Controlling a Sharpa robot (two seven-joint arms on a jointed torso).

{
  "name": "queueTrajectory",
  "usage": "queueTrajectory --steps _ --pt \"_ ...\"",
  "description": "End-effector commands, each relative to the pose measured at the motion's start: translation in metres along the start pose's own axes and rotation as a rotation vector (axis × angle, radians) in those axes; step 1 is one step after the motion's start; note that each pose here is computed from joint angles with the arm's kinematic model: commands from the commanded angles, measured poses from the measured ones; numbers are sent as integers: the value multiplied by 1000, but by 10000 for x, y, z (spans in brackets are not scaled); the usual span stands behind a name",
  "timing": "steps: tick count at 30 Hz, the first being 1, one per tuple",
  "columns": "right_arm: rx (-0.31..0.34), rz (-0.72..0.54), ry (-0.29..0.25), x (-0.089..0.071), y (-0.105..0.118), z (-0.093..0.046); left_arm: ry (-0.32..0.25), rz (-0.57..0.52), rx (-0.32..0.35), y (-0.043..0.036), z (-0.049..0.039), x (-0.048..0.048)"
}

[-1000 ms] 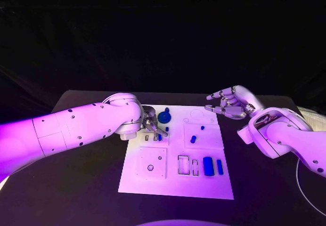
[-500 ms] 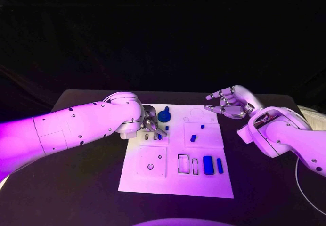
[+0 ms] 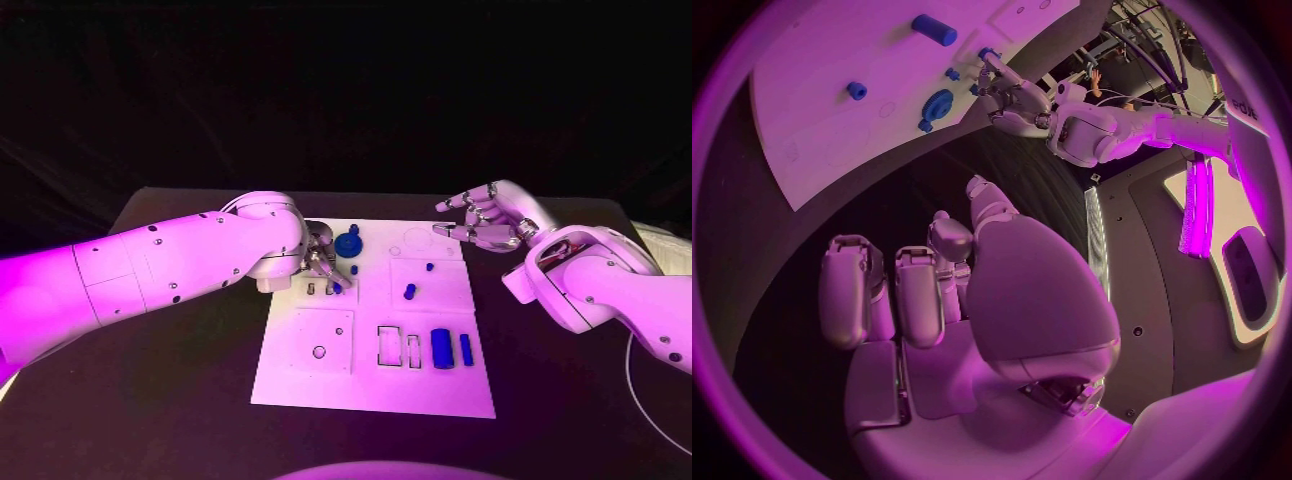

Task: Assemble the parts on the task board

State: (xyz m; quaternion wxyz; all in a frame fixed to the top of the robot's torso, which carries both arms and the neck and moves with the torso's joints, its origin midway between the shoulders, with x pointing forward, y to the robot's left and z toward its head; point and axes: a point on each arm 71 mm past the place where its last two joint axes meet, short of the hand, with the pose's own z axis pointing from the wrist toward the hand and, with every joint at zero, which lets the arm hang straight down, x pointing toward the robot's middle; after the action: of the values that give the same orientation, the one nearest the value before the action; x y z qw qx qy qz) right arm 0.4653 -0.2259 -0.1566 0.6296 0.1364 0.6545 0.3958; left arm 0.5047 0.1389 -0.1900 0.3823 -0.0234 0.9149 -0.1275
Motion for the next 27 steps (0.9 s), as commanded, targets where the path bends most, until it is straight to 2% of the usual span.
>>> queueTrajectory --steps 1,11,20,27 --pt "-8 -11 19 23 12 -2 30 13 -4 3 13 29" --pt "-8 -10 23 34 11 -2 30 -31 4 30 2 26" --pt "-7 -9 25 48 0 -4 -42 -162 24 108 -63 -14" --pt "-10 -9 27 52 -2 -10 -73 -221 20 169 -105 -21"
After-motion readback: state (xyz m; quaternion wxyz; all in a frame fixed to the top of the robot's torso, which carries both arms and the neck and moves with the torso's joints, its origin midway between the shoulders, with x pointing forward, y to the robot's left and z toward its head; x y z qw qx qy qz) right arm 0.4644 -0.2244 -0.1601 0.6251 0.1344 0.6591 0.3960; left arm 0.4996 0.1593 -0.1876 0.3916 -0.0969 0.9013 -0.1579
